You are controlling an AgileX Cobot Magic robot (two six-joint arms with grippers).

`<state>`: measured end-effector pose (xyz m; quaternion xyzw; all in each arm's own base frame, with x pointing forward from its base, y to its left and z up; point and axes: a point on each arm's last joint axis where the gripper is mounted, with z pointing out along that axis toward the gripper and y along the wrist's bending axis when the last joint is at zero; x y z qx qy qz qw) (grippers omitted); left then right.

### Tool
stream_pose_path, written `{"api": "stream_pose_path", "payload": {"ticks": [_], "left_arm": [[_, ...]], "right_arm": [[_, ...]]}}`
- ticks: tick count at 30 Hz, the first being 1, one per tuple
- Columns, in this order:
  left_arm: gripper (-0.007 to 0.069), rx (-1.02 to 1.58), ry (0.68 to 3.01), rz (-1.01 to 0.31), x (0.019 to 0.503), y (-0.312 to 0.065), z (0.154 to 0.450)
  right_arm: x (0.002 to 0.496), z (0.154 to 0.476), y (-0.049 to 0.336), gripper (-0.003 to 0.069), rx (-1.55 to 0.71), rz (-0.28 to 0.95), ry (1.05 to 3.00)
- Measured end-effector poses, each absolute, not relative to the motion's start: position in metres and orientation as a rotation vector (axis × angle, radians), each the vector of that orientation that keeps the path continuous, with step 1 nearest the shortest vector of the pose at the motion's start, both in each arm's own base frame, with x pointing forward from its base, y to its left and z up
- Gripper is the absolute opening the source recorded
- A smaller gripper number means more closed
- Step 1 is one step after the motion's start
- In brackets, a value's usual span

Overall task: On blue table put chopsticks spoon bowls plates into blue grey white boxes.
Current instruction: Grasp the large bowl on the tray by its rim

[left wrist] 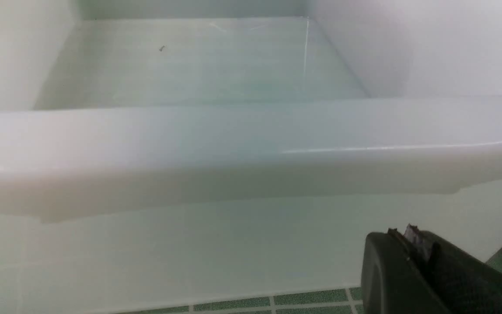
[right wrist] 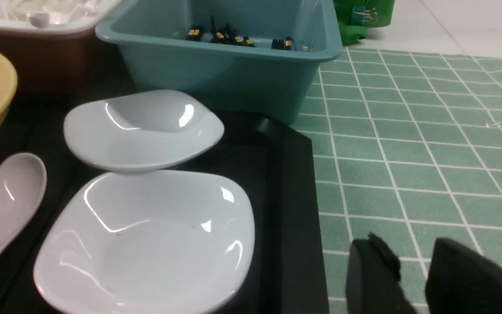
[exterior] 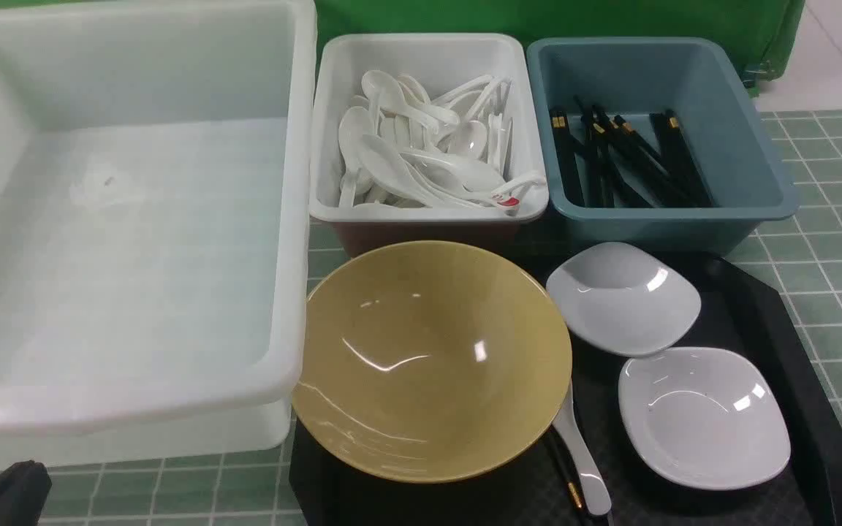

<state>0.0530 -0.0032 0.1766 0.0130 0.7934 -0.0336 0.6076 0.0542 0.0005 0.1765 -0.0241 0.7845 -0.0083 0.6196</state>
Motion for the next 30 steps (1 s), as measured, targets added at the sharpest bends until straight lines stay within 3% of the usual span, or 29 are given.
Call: {"api": "stream_pose_path", "payload": {"ticks": [30], "left_arm": [[0.0004,0.046,1.798,-0.068,0.054,-0.0033,0.178]], "right_arm": [[0.0542,0.1765,0.0005,0.0236,-0.055,-0.019,1.804]]}}
